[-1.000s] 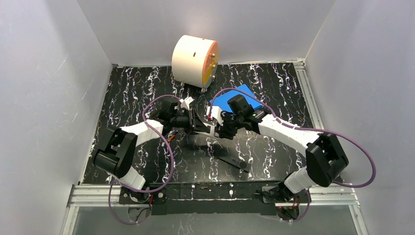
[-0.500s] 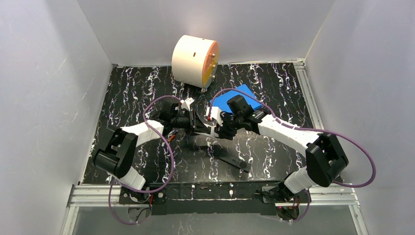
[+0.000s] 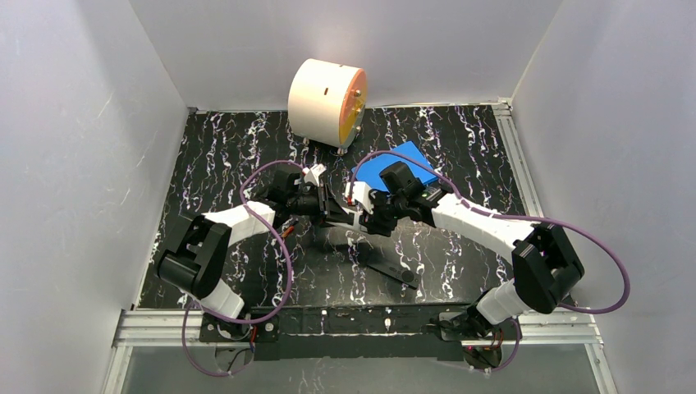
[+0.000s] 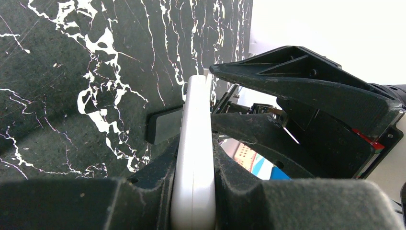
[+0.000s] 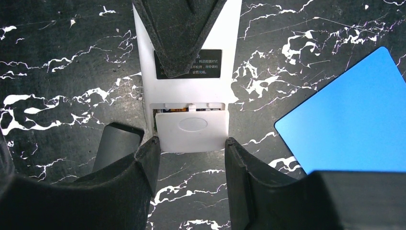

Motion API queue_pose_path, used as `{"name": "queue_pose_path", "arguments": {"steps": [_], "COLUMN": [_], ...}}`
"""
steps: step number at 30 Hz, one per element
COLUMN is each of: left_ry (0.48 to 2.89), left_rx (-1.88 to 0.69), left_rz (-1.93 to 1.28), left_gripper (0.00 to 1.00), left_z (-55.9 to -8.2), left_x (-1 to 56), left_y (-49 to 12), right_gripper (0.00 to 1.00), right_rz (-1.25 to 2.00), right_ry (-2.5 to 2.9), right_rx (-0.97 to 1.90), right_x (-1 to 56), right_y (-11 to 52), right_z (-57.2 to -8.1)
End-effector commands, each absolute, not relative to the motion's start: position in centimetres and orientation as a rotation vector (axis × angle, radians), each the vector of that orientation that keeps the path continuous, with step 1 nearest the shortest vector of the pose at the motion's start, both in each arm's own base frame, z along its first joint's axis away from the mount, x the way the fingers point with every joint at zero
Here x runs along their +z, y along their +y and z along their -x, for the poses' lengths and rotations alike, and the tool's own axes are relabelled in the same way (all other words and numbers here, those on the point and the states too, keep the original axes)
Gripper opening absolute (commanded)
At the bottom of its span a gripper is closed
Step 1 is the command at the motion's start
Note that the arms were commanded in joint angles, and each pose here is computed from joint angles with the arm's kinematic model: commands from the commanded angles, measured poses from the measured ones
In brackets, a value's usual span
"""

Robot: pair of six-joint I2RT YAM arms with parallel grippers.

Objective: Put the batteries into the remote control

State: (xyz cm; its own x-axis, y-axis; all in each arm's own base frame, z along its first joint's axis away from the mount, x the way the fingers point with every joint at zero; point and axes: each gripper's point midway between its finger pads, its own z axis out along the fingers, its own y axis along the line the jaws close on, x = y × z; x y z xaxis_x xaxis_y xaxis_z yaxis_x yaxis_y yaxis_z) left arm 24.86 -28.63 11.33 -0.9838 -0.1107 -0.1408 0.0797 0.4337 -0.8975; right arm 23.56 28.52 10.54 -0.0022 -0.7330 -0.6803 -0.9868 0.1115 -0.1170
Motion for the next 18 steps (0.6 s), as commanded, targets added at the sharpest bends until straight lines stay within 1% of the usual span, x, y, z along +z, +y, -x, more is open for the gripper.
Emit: {"name": "queue_pose_path", "arguments": {"steps": [1, 9, 18], "left_ry": [2.412, 2.415, 2.396], "left_rx": [-1.620, -1.647, -1.648], "left_rz": [-0.047, -0.076, -0.087], "left_gripper": [0.00, 0.00, 0.00], "left_z": [-25.1, -24.4, -24.5], "left_x": [14.1, 13.9, 14.1], "left_y": [-29.2, -29.6, -30.0], "right_gripper": [0.47, 0.47, 0.47], "right_rz": [1.684, 1.675, 1.680], "right_ry": [1.751, 1.736, 1.718], "right_rx": [0.545, 0.557, 0.590], "right_x": [11.0, 11.6, 12.0], "right_y": [28.9, 29.5, 29.8], "right_z": [-23.4, -23.7, -23.3]}}
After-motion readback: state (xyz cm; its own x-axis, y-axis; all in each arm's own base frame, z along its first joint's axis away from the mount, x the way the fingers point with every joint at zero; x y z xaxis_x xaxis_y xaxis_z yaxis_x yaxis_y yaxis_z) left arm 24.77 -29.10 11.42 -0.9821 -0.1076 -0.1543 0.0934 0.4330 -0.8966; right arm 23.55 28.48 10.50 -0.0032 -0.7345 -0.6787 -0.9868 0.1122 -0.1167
